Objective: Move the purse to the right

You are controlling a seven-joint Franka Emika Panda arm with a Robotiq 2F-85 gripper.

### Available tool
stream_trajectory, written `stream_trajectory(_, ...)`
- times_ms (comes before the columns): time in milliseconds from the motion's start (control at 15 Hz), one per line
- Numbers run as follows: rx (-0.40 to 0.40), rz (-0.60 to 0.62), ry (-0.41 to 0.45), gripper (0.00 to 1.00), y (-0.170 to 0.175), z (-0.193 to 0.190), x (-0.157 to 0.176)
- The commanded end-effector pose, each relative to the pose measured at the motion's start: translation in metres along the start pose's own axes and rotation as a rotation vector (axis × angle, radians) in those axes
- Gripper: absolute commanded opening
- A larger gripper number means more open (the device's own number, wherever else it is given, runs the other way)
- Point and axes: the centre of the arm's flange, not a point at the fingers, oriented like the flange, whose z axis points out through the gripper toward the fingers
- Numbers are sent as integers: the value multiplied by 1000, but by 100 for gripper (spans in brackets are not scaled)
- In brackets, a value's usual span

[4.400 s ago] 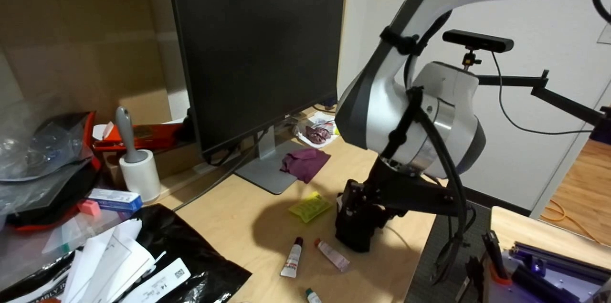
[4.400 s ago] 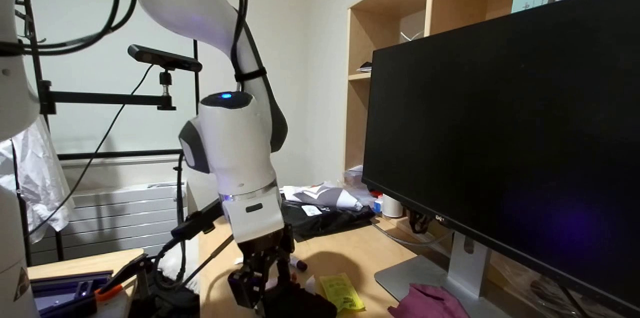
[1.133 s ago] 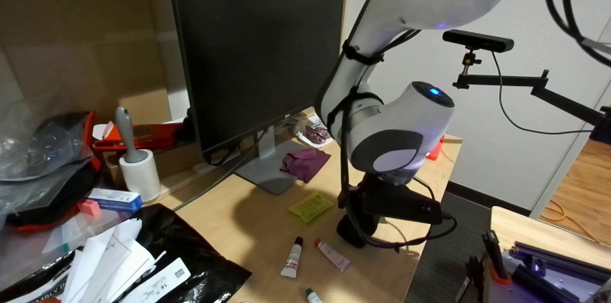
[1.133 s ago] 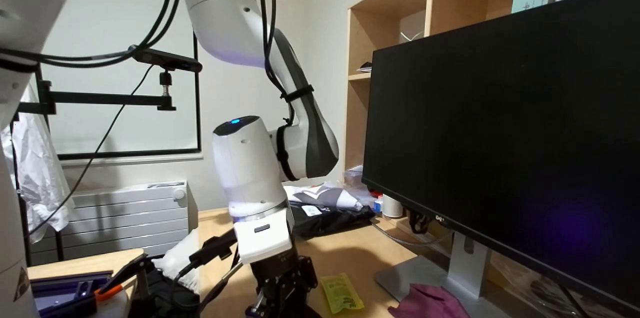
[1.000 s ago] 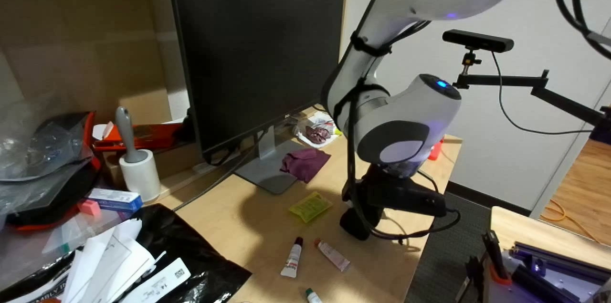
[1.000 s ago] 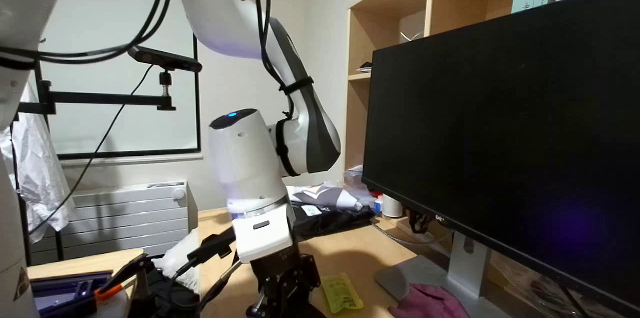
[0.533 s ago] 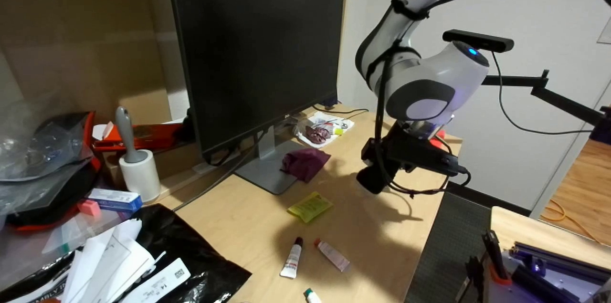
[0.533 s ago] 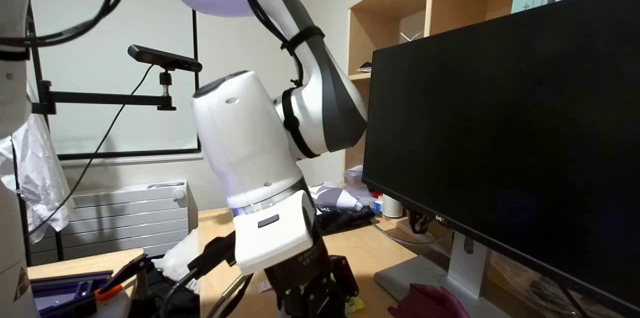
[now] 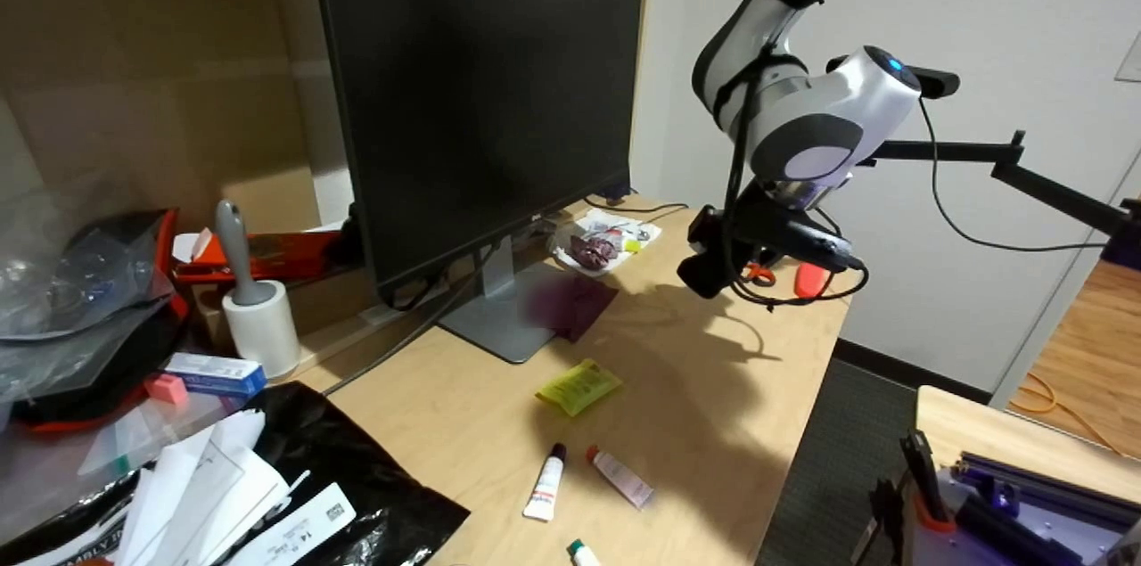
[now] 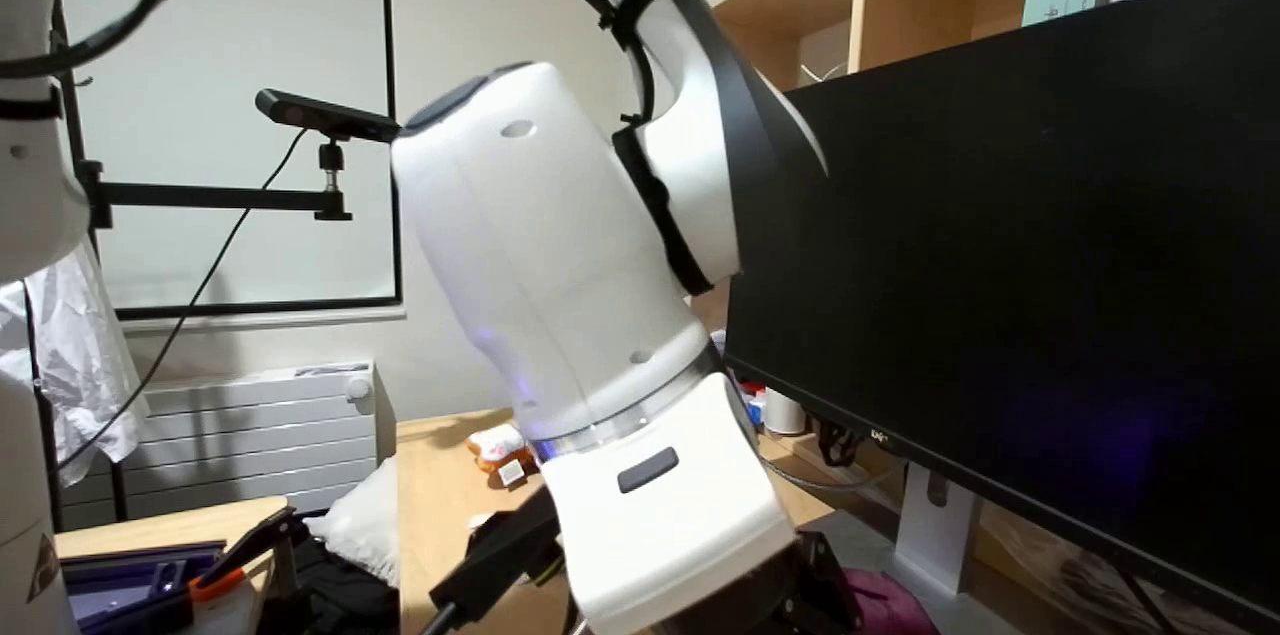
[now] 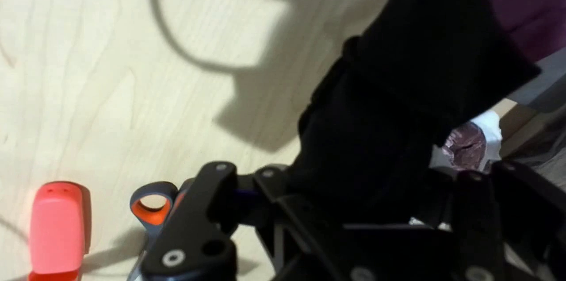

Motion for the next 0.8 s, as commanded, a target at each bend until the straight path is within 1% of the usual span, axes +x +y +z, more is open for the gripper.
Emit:
stream_trajectory(0,11,11,-49,5,-8,7,48)
stream_trajectory(133,32,33,-72,5,-3,23,55)
stream_trajectory(333,66,105,-48,5,11,42,69)
stream_trajectory(467,69,133,-70,5,18,51,80)
stream_trajectory(600,67,115,-99,5,25,62,86)
stream_trajectory(733,59,52,-159,5,34,76,77)
